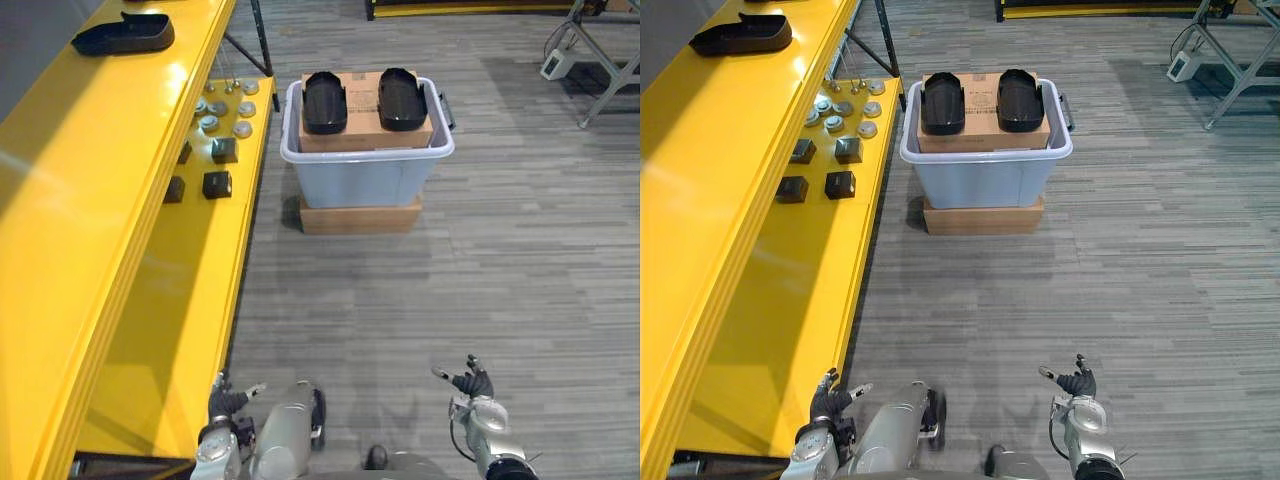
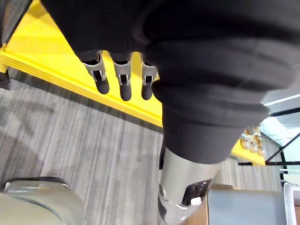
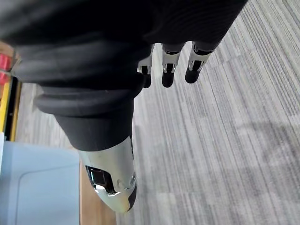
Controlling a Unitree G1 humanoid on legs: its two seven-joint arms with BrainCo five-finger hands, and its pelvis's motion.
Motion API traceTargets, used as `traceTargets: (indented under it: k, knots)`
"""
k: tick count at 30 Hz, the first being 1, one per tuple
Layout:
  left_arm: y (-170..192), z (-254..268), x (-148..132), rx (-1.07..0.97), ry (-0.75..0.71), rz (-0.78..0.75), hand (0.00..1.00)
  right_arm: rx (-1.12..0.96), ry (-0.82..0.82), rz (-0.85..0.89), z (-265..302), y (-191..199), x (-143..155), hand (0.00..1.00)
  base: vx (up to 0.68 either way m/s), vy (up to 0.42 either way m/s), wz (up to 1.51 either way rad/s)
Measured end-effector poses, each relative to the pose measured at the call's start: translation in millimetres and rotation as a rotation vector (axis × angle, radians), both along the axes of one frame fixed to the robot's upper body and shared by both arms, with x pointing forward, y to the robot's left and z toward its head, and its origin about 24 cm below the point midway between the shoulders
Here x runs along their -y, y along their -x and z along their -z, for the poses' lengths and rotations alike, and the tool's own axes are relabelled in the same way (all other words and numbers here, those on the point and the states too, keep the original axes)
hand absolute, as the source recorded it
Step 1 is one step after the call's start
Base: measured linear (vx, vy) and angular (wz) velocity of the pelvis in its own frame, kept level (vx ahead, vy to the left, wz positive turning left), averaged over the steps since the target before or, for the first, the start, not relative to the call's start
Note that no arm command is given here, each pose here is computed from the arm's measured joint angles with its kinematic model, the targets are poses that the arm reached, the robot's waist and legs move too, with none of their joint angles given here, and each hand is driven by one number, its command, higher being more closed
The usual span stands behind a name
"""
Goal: Walk over and take plastic housings, then place them on the shelf
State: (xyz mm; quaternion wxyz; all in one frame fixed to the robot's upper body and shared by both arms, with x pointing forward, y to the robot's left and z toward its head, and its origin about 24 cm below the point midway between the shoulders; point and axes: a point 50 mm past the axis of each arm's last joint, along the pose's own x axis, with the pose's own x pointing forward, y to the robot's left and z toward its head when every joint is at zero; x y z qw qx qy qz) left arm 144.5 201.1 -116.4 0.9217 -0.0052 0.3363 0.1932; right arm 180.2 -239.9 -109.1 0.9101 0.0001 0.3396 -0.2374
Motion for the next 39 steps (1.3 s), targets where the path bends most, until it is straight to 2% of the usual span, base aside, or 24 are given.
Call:
traceTargets:
  k: [11, 19, 28, 34, 39]
  knots:
    - [-3.5, 1.3, -1.0, -0.012, 0.001, 0.005, 0.0, -0.049, -0.029, -0.036, 10.1, 11.2, -16.4, 0.0, 0.56, 0.175, -0.14]
    - [0.3, 3.8, -4.9, -0.03, -0.002, -0.008, 0.0, -0.119, -0.031, -0.052, 19.6, 27.1, -19.0, 0.0, 0.4, -0.142, 0.36]
    - [19.2, 16.3, 13.4, -0.091, 0.075, -0.059, 0.0, -0.119, -0.04, -0.049, 21.2, 30.1, -22.1, 0.0, 0.36, -0.256, 0.23]
    - [18.0, 17.6, 15.1, -0.097, 0.082, -0.057, 0.0, -0.12, -0.033, 0.011, 20.6, 35.0, -9.3, 0.0, 0.2, 0.059, -0.19]
    - [23.7, 19.1, 5.4, -0.118, 0.056, -0.058, 0.0, -0.16, -0.077, 0.031, 29.3, 52.8, -20.8, 0.0, 0.11, 0.122, -0.15]
